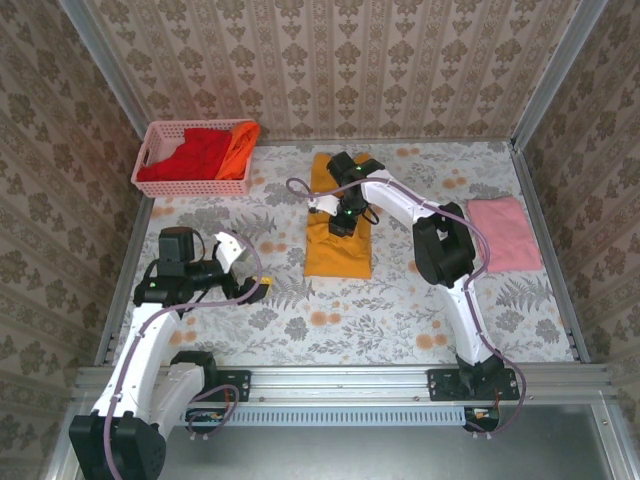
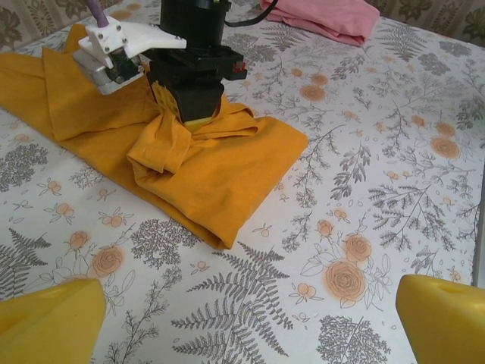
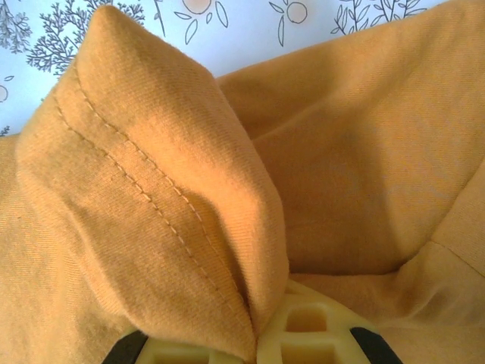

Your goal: Fold and stack the t-shirts

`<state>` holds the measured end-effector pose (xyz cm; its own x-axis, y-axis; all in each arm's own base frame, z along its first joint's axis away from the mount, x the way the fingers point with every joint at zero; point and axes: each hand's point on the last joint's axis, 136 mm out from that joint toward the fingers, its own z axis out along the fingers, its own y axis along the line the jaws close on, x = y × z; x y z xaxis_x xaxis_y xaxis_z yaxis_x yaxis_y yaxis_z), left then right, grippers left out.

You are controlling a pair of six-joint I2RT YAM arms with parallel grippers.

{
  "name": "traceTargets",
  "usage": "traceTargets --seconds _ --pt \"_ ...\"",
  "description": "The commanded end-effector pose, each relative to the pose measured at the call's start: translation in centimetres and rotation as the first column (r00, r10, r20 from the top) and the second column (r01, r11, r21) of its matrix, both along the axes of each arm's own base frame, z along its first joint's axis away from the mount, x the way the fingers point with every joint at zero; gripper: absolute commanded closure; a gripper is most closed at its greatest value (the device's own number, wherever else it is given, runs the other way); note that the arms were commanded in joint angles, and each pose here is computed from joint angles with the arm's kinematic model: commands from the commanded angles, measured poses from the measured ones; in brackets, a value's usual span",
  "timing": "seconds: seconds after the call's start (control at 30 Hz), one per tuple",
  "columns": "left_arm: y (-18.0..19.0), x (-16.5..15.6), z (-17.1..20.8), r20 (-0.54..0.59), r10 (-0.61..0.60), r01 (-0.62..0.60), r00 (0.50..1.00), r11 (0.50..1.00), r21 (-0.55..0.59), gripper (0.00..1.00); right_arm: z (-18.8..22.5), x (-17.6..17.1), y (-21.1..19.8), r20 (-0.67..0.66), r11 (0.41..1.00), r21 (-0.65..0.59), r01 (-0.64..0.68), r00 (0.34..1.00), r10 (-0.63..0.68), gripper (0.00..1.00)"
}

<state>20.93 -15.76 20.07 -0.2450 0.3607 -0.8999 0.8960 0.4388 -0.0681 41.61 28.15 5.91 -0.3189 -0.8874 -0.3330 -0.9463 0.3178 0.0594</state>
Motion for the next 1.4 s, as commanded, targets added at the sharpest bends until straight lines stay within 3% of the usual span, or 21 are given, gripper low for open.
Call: traceTargets --seconds 0.0,0.07,0.2,0.3,0.4,0.6,0.67,0.93,1.1,1.37 --pt "-0.5 0.0 0.1 -0.015 -0.011 0.011 1.0 0.999 -0.036 0.0 0.2 1.8 0.1 0.05 1.0 0.005 0.03 0.998 -0.03 0.89" --pt "-0.5 0.6 -0.1 -0.027 0.014 -0.015 1.0 0.999 -0.033 0.0 0.6 2.5 -0.2 0.08 0.998 -0.004 0.055 0.995 -0.055 0.77" --pt "0.3 3.5 0.0 -0.065 0.178 -0.181 0.982 0.983 -0.039 0.0 3.1 3.8 -0.3 0.166 0.993 0.037 0.112 0.979 -0.117 0.32" --pt "0.5 5.2 0.4 -0.088 0.256 -0.262 0.963 0.963 -0.065 0.0 5.3 4.3 -0.3 0.228 0.984 0.098 0.147 0.959 -0.166 0.19" --pt "0.2 6.5 0.4 -0.125 0.301 -0.312 0.946 0.947 -0.081 0.0 6.9 4.1 -0.2 0.271 0.97 0.166 0.177 0.938 -0.218 0.16" --pt "-0.2 9.5 -2.2 -0.3 0.443 -0.469 0.845 0.883 -0.016 0.0 7.4 3.1 -0.4 0.294 0.931 0.252 0.265 0.895 -0.335 0.14" --pt "-1.0 10.1 -2.8 -0.307 0.459 -0.483 0.834 0.876 -0.003 0.0 7.2 2.6 -0.1 0.284 0.92 0.27 0.283 0.89 -0.357 0.14" --pt "-5.2 10.9 -5.0 -0.343 0.431 -0.451 0.835 0.892 0.024 0.0 3.2 4.8 0.1 0.267 0.887 0.209 0.413 0.848 -0.458 0.13" --pt "-5.8 11.1 -5.7 -0.364 0.446 -0.465 0.818 0.884 0.039 0.0 0.7 7.2 -0.4 0.283 0.874 0.146 0.463 0.827 -0.486 0.13" --pt "-5.4 10.9 -6.4 -0.386 0.472 -0.487 0.793 0.871 0.065 0.0 1.4 11.5 -2.7 0.308 0.807 0.147 0.572 0.749 -0.587 0.13"
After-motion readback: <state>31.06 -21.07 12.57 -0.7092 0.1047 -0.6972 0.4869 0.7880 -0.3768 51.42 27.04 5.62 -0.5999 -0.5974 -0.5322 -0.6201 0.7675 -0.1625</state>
